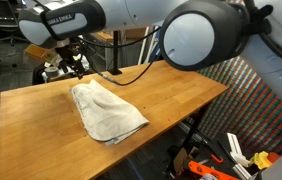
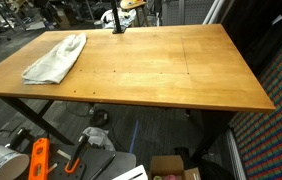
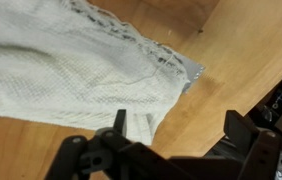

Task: Fold the towel in half

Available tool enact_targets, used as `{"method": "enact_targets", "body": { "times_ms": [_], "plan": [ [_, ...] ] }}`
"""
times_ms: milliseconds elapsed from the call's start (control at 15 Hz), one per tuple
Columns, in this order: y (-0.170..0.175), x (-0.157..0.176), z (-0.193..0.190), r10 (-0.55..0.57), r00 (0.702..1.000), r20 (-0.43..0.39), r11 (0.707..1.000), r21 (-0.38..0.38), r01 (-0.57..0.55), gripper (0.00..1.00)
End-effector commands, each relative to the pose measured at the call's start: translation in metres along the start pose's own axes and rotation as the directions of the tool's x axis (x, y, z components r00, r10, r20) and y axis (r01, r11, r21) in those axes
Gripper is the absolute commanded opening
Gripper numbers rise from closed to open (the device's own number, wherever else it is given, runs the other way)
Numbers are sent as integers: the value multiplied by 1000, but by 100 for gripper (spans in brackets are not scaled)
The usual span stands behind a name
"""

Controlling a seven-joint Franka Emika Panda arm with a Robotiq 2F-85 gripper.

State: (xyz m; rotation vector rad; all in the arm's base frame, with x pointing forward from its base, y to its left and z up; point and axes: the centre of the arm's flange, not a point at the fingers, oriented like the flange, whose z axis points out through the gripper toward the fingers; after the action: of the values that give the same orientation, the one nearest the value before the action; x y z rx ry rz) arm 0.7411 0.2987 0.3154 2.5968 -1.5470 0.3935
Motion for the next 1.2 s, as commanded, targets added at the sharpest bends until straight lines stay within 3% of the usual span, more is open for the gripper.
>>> {"method": "enact_targets", "body": {
  "times_ms": [0,133,333,533,1133],
  "plan": [
    [12,33,-2,-152,988,19,979,-134,153,100],
    [19,47,10,-205,979,26,954,-219,205,100],
    [24,57,30,-235,970,67,935,-259,244,100],
    [22,56,45,-194,976,103,953,-217,212,100],
    [10,59,88,-20,995,93,986,-161,35,100]
  ]
}}
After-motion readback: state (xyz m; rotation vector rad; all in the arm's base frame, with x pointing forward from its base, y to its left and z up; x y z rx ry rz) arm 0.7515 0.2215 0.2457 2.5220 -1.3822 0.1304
